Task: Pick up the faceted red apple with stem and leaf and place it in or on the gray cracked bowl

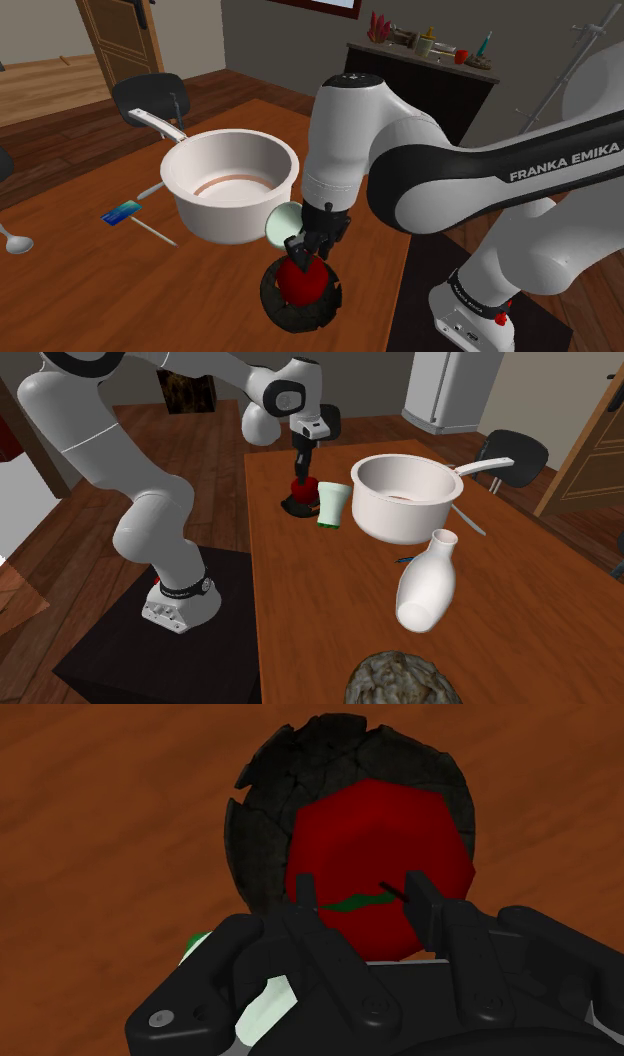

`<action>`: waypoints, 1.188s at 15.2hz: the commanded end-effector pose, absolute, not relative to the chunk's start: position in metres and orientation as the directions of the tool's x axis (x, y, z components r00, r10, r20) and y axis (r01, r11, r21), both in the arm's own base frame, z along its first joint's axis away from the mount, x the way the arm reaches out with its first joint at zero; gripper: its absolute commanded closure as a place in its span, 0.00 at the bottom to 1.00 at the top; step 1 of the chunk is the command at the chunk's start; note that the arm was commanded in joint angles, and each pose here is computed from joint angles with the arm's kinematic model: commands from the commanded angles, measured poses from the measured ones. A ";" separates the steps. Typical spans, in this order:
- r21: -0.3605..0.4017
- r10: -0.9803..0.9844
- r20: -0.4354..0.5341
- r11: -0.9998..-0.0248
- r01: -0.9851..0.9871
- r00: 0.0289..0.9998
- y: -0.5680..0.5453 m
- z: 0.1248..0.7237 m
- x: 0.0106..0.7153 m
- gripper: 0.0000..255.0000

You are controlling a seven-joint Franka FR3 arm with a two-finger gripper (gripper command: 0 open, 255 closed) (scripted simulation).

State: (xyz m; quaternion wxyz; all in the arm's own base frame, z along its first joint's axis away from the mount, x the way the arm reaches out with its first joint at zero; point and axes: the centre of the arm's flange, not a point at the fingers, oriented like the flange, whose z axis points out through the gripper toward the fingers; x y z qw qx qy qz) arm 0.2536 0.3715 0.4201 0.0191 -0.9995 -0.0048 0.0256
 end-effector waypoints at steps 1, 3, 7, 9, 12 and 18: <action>-0.039 0.010 -0.051 -0.999 0.009 0.999 0.372 0.420 0.254 1.00; -0.039 0.010 -0.051 -0.999 0.009 0.999 0.372 0.420 0.254 0.00; -0.039 0.010 -0.051 -0.999 0.009 0.999 0.372 0.420 0.254 0.00; -0.039 0.010 -0.051 -0.999 0.009 0.999 0.371 0.447 0.255 0.00; -0.039 0.010 -0.051 -0.999 0.009 0.999 0.370 0.470 0.256 0.00; -0.039 0.010 -0.051 -0.999 0.009 0.999 0.370 0.470 0.256 0.00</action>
